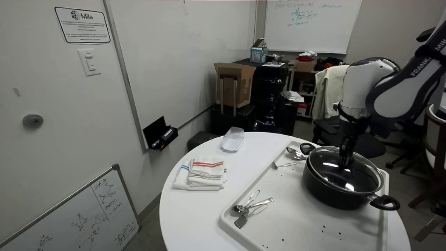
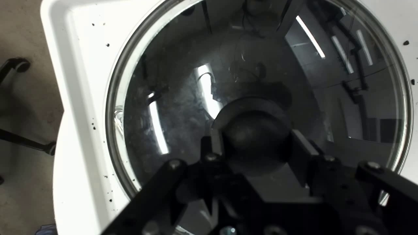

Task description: Put the lid on the black pot

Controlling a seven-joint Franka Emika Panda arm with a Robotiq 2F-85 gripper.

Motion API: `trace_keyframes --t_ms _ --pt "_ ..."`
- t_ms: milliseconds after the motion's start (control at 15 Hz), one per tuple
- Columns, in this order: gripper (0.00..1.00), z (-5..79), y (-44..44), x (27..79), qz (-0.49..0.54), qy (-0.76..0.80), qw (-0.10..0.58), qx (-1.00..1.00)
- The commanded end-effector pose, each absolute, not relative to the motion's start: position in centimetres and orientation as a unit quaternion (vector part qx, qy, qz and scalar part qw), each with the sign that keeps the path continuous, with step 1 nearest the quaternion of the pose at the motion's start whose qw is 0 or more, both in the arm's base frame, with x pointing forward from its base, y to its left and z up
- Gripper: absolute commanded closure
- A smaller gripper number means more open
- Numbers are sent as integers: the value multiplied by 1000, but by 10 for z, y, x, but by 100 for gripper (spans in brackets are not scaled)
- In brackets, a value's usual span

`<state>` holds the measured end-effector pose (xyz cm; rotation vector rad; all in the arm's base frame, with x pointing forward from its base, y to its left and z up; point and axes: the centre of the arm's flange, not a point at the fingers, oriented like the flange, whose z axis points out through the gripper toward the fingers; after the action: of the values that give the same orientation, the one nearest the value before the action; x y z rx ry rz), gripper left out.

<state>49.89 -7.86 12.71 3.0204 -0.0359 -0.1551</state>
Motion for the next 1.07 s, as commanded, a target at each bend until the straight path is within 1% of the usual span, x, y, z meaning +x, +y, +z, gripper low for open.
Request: trace_keyframes --t_ms 0,1000 --pt "75 127 -79 504 -41 -25 54 997" --pt "75 118 -81 514 -41 -30 49 998"
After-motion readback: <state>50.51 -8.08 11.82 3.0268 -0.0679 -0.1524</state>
